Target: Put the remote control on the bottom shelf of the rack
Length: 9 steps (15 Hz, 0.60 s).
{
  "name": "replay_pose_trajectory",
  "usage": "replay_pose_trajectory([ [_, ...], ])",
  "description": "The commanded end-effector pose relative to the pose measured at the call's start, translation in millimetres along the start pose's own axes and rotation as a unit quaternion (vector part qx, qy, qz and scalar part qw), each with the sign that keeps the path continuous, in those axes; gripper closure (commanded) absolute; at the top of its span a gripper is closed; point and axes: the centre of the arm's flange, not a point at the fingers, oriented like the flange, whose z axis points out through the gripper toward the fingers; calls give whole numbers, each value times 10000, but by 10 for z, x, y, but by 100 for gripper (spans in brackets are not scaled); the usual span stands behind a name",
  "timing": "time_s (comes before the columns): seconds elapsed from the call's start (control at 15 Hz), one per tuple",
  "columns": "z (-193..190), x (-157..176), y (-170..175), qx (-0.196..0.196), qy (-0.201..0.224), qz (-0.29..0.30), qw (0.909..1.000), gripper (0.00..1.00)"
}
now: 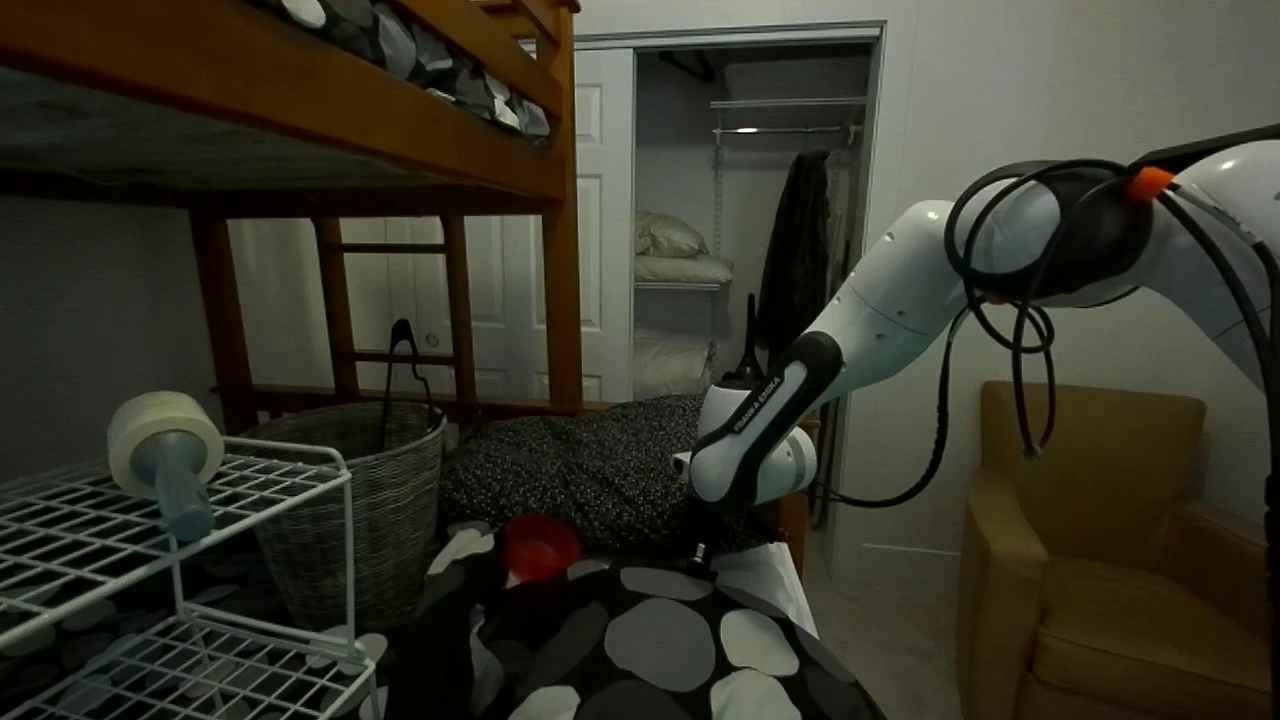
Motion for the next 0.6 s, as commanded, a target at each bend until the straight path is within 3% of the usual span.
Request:
replay_pose_trajectory([
  [0.0, -733, -52, -183, 157, 252, -556, 9980, 77],
  [0.2, -1276, -63, -281, 21, 291, -1092, 9936, 77],
  [0.4, -1839, -253, -251, -318, -368, -1280, 9906, 77],
  [0.53, -2229, -374, -408, -113, -337, -1961, 9799, 77],
])
